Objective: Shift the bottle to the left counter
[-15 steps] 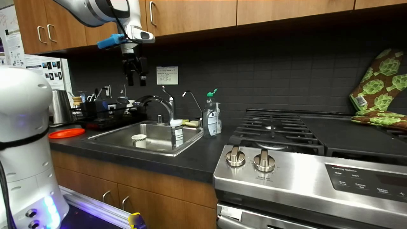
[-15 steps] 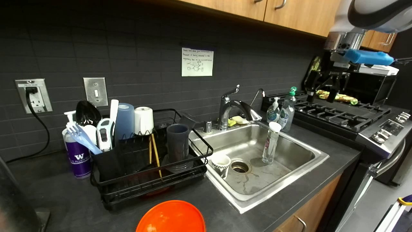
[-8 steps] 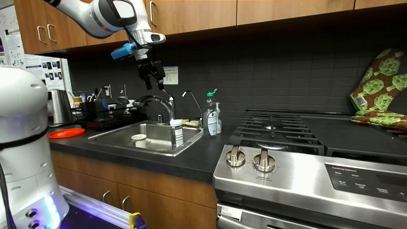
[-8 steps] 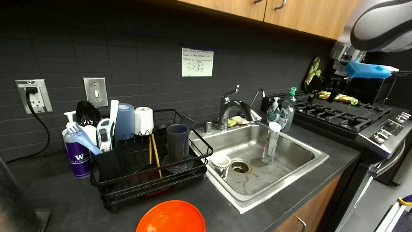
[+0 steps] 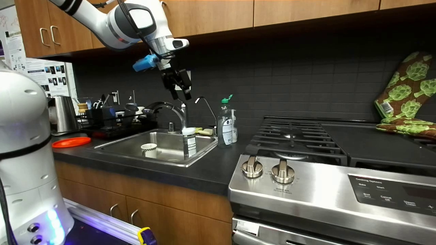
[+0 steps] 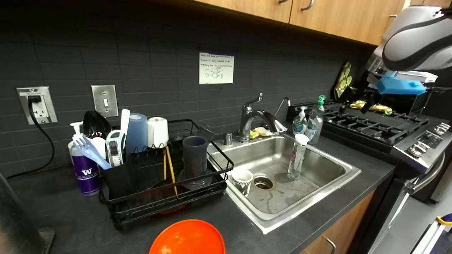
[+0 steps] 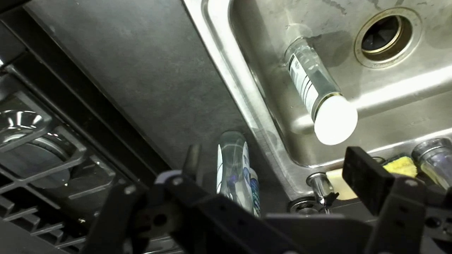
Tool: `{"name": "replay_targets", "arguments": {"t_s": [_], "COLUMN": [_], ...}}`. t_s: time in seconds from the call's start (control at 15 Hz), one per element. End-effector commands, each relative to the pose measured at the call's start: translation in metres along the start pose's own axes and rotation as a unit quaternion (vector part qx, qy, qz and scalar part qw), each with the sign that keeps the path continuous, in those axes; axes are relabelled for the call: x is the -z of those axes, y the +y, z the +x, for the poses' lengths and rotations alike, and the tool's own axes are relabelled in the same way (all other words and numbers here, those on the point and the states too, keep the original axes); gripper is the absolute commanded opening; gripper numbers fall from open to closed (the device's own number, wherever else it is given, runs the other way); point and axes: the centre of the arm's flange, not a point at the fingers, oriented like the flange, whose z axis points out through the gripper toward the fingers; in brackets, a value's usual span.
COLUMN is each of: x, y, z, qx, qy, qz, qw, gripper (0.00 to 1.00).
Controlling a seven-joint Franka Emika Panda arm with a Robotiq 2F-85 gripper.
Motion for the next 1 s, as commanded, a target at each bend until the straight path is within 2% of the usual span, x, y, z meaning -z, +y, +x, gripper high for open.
{"name": "replay_targets", "arguments": {"t_s": [0.0, 0.07, 0.13, 0.93], "x": [-0.013, -0.015, -0.009, -0.012], "y": [0.010, 0.010, 0.005, 0.002], "z": [0.017, 0.019, 0.006, 0.005], "qx": [0.000, 0.003, -0.002, -0.004], "qy": [0.010, 0.005, 0.004, 0.008], "qz": [-0.003, 0.000, 0.001, 0.003], "qw": [0.9999, 1.0000, 1.0000, 1.0000], "gripper": [1.00, 1.00, 1.00, 1.00]}}
